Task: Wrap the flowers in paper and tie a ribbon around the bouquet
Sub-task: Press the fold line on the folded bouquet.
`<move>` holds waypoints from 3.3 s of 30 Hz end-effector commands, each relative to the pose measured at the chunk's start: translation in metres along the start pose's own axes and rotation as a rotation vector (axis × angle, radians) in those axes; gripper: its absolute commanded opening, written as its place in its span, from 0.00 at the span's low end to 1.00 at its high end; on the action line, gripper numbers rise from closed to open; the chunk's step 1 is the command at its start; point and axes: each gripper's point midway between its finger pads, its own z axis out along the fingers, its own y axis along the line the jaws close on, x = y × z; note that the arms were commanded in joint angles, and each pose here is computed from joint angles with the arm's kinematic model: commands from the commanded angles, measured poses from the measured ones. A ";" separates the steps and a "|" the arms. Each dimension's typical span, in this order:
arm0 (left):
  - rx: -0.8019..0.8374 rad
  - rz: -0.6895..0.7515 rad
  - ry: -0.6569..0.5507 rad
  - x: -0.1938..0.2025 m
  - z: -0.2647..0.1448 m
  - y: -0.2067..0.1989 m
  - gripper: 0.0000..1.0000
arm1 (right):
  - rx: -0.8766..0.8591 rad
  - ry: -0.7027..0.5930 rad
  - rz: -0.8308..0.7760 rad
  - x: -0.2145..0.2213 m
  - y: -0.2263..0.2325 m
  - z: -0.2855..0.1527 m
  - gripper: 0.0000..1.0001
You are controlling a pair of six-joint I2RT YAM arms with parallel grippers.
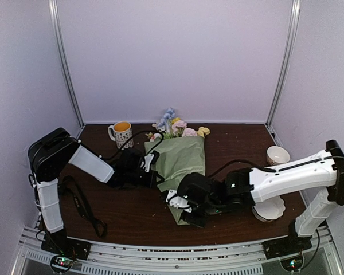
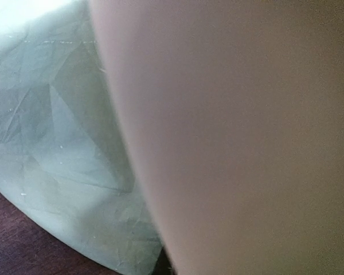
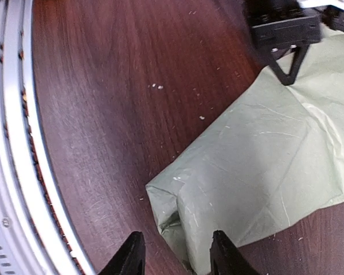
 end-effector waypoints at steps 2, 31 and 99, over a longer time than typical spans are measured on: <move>-0.083 -0.057 0.159 0.054 0.004 0.028 0.00 | 0.180 0.251 -0.263 0.037 -0.006 0.039 0.42; -0.066 -0.039 0.167 0.054 0.003 0.025 0.00 | 0.112 0.277 -0.287 0.035 -0.002 0.053 0.33; -0.094 -0.064 0.187 0.059 0.006 0.044 0.00 | -0.333 0.113 0.304 0.026 0.004 0.064 0.16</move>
